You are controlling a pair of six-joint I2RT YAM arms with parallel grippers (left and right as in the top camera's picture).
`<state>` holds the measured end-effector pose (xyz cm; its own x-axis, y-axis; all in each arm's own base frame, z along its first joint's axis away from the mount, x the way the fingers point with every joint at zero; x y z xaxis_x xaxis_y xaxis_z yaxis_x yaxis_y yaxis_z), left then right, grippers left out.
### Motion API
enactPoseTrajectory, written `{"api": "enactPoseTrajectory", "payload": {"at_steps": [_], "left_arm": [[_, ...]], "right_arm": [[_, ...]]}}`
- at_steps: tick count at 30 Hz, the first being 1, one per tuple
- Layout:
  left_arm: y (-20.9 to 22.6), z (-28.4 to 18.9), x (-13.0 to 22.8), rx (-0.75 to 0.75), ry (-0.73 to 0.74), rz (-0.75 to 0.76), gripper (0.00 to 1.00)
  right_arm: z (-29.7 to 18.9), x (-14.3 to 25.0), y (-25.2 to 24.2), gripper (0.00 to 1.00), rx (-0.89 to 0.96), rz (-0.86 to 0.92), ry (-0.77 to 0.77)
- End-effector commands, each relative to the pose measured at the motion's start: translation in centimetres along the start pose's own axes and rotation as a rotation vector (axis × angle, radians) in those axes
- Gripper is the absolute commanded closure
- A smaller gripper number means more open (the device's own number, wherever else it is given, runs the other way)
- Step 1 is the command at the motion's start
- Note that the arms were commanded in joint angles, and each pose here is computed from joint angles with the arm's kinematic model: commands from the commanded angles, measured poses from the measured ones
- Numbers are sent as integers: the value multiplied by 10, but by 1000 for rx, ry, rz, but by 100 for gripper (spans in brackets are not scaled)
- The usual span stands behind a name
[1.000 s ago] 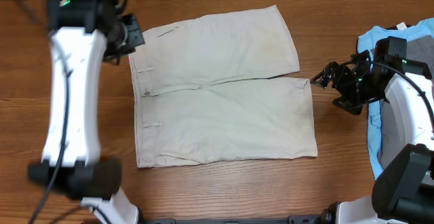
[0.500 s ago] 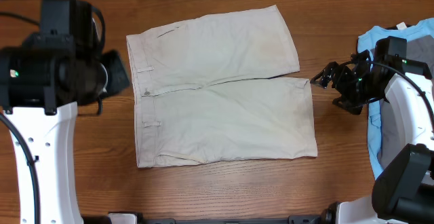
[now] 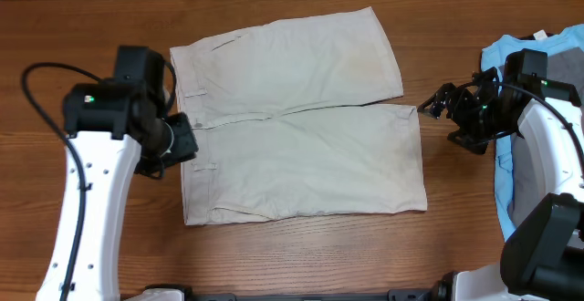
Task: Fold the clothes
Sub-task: 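Raise the left gripper and withdraw it to the left of the shorts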
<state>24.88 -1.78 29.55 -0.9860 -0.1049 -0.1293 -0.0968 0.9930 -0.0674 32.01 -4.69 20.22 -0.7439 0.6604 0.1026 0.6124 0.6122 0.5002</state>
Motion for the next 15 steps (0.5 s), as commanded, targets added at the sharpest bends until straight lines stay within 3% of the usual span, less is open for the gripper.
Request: {"api": "enactPoseTrajectory", "payload": {"at_steps": [1, 3, 7, 15], "left_arm": [[-3, 18, 3, 49, 33, -3, 41], [-4, 26, 4, 65, 46, -4, 23], [-3, 33, 7, 68, 68, -6, 0], [-3, 33, 7, 68, 69, -11, 0]], "right_arm": [[-3, -2, 5, 0, -12, -14, -12], [-3, -2, 5, 0, -12, -14, -12], [-3, -1, 5, 0, -12, -14, -12], [-3, -2, 5, 0, -12, -14, -12]]}}
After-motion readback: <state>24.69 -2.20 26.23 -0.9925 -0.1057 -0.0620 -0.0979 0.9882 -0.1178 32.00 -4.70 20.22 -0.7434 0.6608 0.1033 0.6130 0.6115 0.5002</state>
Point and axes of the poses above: each gripper's point midway between its finger pads, its own z axis out along the fingers, its own y axis along the line the jaws close on, x = y × z, the point moved 10 cm from there along -z, back along the fingers, and after that the axes turned 15 degrees about z, right-handed, at the moved point
